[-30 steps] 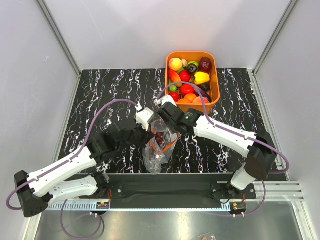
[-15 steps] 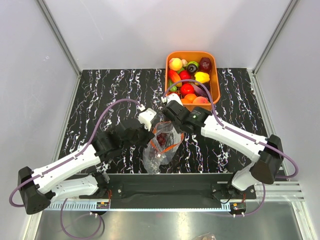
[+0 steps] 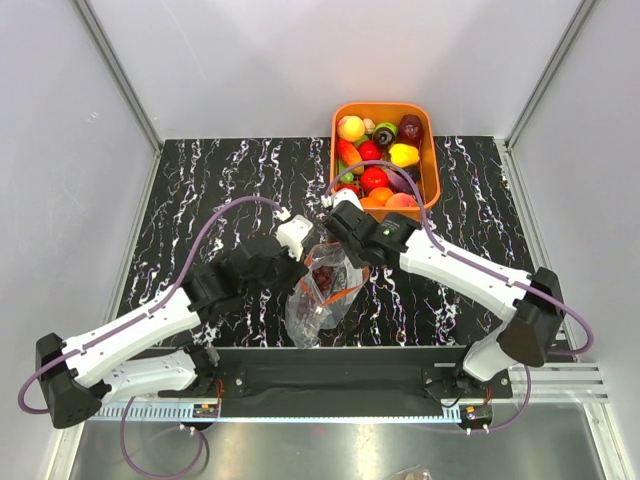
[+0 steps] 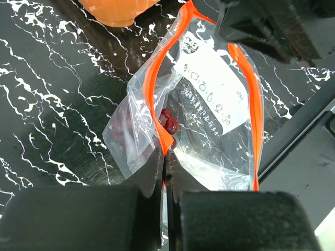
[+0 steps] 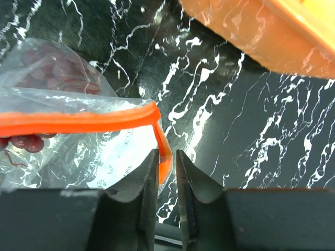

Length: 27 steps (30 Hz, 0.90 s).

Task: Place the food in the zip-top bag and seal the zipper
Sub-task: Adjust the zipper food storage bag at the center of the board.

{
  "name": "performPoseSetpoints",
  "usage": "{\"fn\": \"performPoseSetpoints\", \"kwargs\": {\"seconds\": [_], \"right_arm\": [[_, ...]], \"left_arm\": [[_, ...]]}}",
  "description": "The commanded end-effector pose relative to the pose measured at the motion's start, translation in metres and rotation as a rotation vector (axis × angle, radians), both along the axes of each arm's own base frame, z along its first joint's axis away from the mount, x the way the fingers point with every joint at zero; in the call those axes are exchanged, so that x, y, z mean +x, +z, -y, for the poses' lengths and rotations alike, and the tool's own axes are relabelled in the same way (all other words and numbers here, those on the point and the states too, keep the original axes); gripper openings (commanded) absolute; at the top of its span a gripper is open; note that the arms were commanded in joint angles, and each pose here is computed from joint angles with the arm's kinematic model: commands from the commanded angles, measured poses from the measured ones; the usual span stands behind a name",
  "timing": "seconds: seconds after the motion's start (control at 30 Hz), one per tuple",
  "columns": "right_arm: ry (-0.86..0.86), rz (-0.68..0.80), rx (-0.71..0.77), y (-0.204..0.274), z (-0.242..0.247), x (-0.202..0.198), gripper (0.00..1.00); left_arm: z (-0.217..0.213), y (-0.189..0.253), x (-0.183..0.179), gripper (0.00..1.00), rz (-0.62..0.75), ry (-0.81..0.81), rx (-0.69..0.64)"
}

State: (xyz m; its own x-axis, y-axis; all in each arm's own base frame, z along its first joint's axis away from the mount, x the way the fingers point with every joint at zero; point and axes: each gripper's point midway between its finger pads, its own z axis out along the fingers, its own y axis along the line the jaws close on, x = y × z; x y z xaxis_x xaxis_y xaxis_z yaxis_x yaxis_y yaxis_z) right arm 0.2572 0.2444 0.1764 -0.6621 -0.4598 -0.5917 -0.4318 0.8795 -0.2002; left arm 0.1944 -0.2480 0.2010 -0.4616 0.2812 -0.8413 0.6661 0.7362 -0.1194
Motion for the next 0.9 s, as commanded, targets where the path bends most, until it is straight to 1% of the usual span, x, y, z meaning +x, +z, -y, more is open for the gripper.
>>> {"fn": "performPoseSetpoints", "kwargs": {"seconds": [0.0,0.03,0.07,0.17,0.3,0.37,0.4,0.43,0.5,0.53,0.57,0.6,0.63,0.67,0.7,0.73,0.77,0.8,0.83,0.87], "right_arm": [[-0.033,-0.018,-0.032,-0.007,0.007,0.002,0.27],[-0.042,-0.010,-0.040,-0.008,0.009,0.003,0.27],[-0.043,-0.014,-0.043,-0.010,0.011,0.003,0.16],[-0.037,-0.017,-0.023,-0.009,0.009,0.002,0.06],[0.004,-0.009,0.064,0.012,-0.001,-0.002,0.01],[0.067,-0.022,0.162,0.027,-0.018,-0.007,0.00],[0.086,-0.013,0.219,0.039,-0.023,-0.008,0.00],[0.151,-0.036,0.320,0.052,-0.040,-0.013,0.00],[0.200,-0.038,0.434,0.074,-0.052,-0.014,0.00],[0.261,-0.032,0.528,0.098,-0.066,-0.019,0.00],[0.278,-0.028,0.581,0.111,-0.072,-0.021,0.00],[0.312,-0.010,0.692,0.138,-0.080,-0.023,0.00],[0.342,0.011,0.740,0.151,-0.082,-0.022,0.00],[0.330,0.005,0.815,0.164,-0.085,-0.022,0.00],[0.356,0.004,0.894,0.181,-0.084,-0.026,0.00],[0.334,0.048,0.967,0.191,-0.079,-0.010,0.00],[0.279,0.024,1.049,0.198,-0.075,-0.003,0.00],[0.275,0.010,1.109,0.203,-0.072,-0.002,0.00],[0.208,0.013,1.186,0.201,-0.063,0.017,0.00],[0.192,0.014,1.225,0.202,-0.060,0.022,0.00]], "left_arm": [[0.000,0.026,0.007,0.00,0.058,0.022,-0.047],[0.000,0.027,0.007,0.00,0.057,0.023,-0.049],[-0.001,0.028,0.007,0.00,0.059,0.023,-0.052],[-0.001,0.028,0.007,0.00,0.061,0.025,-0.049],[-0.001,0.028,0.008,0.00,0.063,0.022,-0.040],[-0.001,0.031,0.008,0.00,0.065,0.019,-0.037],[0.001,0.039,0.010,0.00,0.081,0.014,-0.043],[0.000,0.040,0.010,0.00,0.080,0.013,-0.034],[-0.001,0.057,0.014,0.00,0.115,0.019,-0.030],[-0.004,0.058,0.015,0.00,0.115,0.020,-0.011],[-0.005,0.072,0.018,0.00,0.145,0.022,-0.017],[-0.008,0.075,0.019,0.00,0.148,0.027,-0.006],[-0.009,0.080,0.020,0.00,0.158,0.030,-0.006],[-0.013,0.092,0.025,0.00,0.178,0.046,-0.019],[-0.016,0.095,0.026,0.00,0.183,0.046,-0.009],[-0.019,0.098,0.028,0.00,0.185,0.053,-0.009],[-0.022,0.107,0.032,0.00,0.190,0.055,-0.029],[-0.024,0.110,0.033,0.00,0.189,0.055,-0.040],[-0.026,0.112,0.034,0.00,0.188,0.056,-0.052],[-0.027,0.107,0.033,0.00,0.170,0.048,-0.059]]}}
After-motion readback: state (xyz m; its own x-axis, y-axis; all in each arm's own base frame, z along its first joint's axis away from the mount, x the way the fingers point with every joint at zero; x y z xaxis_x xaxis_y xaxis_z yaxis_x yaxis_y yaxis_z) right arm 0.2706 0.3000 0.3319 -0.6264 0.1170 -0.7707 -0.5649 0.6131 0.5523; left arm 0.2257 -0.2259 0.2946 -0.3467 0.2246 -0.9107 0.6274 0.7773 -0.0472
